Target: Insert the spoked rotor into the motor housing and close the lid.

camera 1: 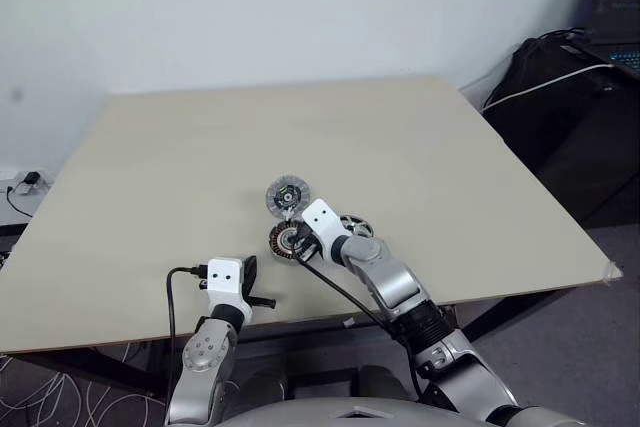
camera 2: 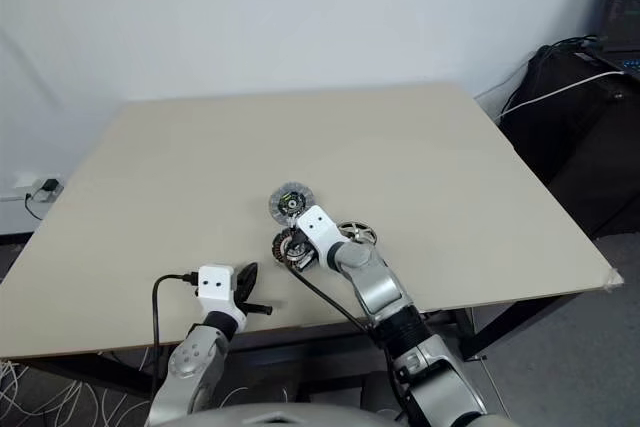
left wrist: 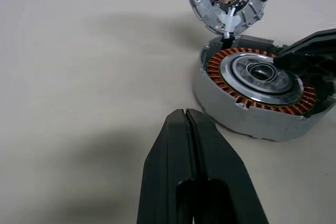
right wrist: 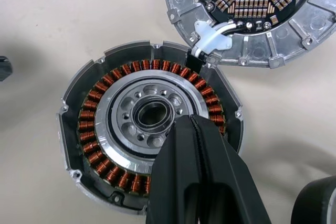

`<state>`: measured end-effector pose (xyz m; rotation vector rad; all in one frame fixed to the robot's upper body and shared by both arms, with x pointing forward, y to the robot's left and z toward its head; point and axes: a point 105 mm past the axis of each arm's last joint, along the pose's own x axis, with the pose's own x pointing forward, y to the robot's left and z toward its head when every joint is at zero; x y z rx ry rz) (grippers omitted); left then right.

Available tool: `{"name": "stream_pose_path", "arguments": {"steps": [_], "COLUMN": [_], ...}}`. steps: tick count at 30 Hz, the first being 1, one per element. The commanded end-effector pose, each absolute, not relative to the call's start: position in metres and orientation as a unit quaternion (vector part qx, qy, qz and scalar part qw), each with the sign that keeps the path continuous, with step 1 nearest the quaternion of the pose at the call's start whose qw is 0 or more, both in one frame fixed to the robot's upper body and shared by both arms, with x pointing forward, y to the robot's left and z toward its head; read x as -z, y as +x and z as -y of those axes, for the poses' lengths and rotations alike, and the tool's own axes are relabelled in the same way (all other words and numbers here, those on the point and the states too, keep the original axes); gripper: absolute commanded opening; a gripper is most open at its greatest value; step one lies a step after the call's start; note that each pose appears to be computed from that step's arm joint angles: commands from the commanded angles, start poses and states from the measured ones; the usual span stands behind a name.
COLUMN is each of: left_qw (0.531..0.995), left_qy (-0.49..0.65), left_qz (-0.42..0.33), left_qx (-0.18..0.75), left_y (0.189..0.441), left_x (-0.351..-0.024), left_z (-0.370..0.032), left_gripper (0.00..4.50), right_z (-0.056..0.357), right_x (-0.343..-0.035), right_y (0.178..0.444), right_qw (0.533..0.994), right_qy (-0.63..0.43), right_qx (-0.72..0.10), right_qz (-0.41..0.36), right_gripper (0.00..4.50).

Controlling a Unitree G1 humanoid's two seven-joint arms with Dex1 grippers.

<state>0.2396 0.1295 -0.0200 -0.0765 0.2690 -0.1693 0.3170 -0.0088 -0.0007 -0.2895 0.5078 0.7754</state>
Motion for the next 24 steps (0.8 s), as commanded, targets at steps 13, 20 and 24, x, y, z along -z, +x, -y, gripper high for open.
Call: {"name": "stream_pose_path", "arguments": {"steps": [13,20,24], "left_qw": [0.988,0.988,0.989], "left_qy": [-0.044,-0.047,-0.048], "left_qz": [-0.119,-0.118,-0.117], "left_qx": [0.086,0.084,0.082], "left_y": [0.244,0.243,0.243], "left_x": [0.012,0.011,0.011], "left_z": [-0.129,-0.128,-0.128], "left_gripper": [0.05,0.05,0.05], "right_z": [-0.017,-0.025,-0.02], "right_x": [-0.021,-0.014,-0.013], "right_y": [0.31,0.309,0.316], "right_qw": [0.88,0.869,0.874], "right_qy": [-0.115,-0.129,-0.131], "right_qx": [-0.417,-0.428,-0.416], "right_qz": [-0.197,-0.21,-0.213], "right_gripper": [0.02,0.02,0.02]}}
